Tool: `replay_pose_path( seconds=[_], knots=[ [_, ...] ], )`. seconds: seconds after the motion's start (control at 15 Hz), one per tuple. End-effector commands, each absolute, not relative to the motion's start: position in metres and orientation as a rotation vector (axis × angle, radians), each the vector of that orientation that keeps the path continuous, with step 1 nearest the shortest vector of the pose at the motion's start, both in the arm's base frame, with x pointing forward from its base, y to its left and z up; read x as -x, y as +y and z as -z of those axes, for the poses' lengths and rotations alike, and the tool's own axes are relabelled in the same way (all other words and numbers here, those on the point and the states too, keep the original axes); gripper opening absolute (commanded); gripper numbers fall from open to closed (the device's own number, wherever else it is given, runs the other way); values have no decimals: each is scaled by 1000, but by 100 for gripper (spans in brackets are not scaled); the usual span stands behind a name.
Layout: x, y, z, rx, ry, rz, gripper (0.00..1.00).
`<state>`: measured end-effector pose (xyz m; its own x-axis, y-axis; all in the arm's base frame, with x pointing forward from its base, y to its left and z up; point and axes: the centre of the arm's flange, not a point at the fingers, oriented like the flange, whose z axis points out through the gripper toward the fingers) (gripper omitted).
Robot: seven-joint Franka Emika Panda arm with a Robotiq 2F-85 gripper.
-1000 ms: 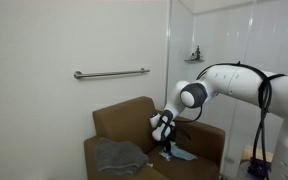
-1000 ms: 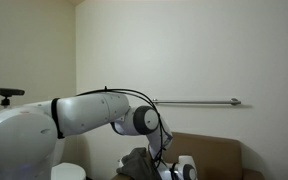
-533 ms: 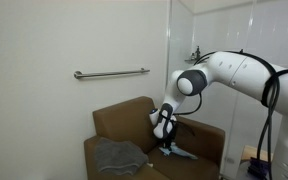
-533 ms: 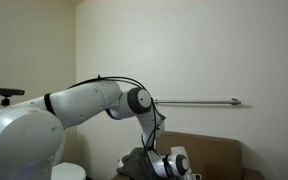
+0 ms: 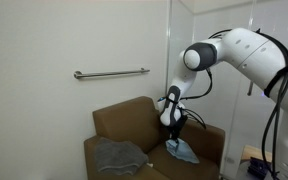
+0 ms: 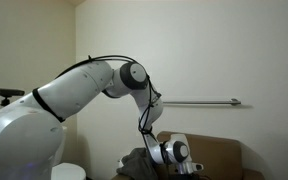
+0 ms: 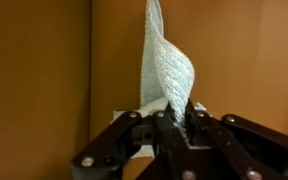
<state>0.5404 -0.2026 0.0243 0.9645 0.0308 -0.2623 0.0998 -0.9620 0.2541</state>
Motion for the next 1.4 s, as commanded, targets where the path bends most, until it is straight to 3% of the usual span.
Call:
replay_pose_path(
  seconds=[0.0, 0.6, 1.33],
  knots=[
    [-534, -207, -33, -2854, 74, 380, 6],
    [-522, -195, -79, -2785, 98, 290, 5],
    [-499, -30, -241, -2318, 695, -103, 4]
  ],
)
